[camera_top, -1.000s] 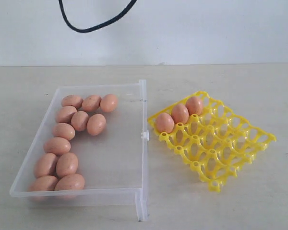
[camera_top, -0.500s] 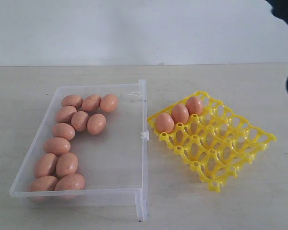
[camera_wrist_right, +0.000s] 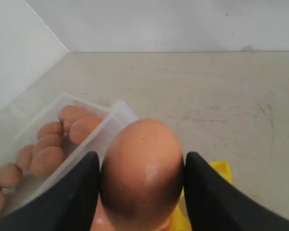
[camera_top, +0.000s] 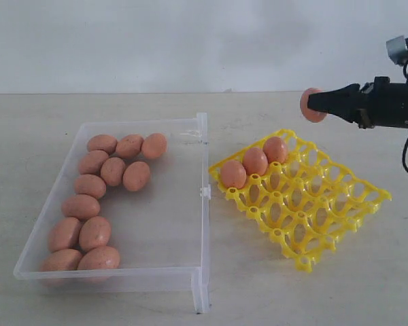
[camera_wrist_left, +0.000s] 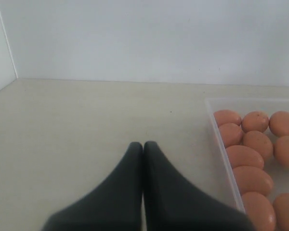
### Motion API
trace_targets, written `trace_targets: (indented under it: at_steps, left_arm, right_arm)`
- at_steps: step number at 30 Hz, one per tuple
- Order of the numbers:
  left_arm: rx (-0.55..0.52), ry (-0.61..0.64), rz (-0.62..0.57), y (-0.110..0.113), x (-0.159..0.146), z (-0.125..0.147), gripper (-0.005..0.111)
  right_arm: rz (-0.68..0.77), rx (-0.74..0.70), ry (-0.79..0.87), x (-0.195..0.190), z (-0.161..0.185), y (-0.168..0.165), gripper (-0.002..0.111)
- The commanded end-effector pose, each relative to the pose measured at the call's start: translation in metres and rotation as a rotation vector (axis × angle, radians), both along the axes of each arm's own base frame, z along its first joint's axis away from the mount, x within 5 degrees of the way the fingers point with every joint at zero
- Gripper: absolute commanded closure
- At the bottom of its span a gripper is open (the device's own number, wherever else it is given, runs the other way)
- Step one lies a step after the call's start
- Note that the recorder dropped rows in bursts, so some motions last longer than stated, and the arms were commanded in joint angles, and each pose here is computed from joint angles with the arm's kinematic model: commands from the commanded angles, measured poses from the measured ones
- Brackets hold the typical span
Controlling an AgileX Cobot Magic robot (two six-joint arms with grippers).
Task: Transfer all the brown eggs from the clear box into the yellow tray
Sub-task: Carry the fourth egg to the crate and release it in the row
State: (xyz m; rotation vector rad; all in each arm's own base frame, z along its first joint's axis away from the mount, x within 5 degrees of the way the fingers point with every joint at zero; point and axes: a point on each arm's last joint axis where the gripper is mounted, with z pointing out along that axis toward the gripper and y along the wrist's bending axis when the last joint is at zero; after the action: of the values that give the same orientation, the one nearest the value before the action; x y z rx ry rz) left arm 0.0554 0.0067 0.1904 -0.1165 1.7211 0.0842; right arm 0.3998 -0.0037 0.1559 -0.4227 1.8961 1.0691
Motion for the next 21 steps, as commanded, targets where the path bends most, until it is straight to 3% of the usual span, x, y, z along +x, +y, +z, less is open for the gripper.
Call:
trace_targets:
  at_steps: [1, 16, 21]
  left_arm:
    - [-0.004, -0.009, -0.004, 0.0, 0.0, 0.002, 0.111]
    - [-0.004, -0.009, -0.004, 0.0, 0.0, 0.002, 0.111]
    - [-0.004, -0.009, -0.004, 0.0, 0.0, 0.002, 0.111]
  right_arm:
    - [0.051, -0.142, -0.156, 0.006, -0.013, 0.009, 0.109]
    - [0.024, -0.263, -0.103, 0.014, -0.054, 0.032, 0.108]
    - [0.003, -0.282, -0.144, 0.017, -0.053, 0.032, 0.102]
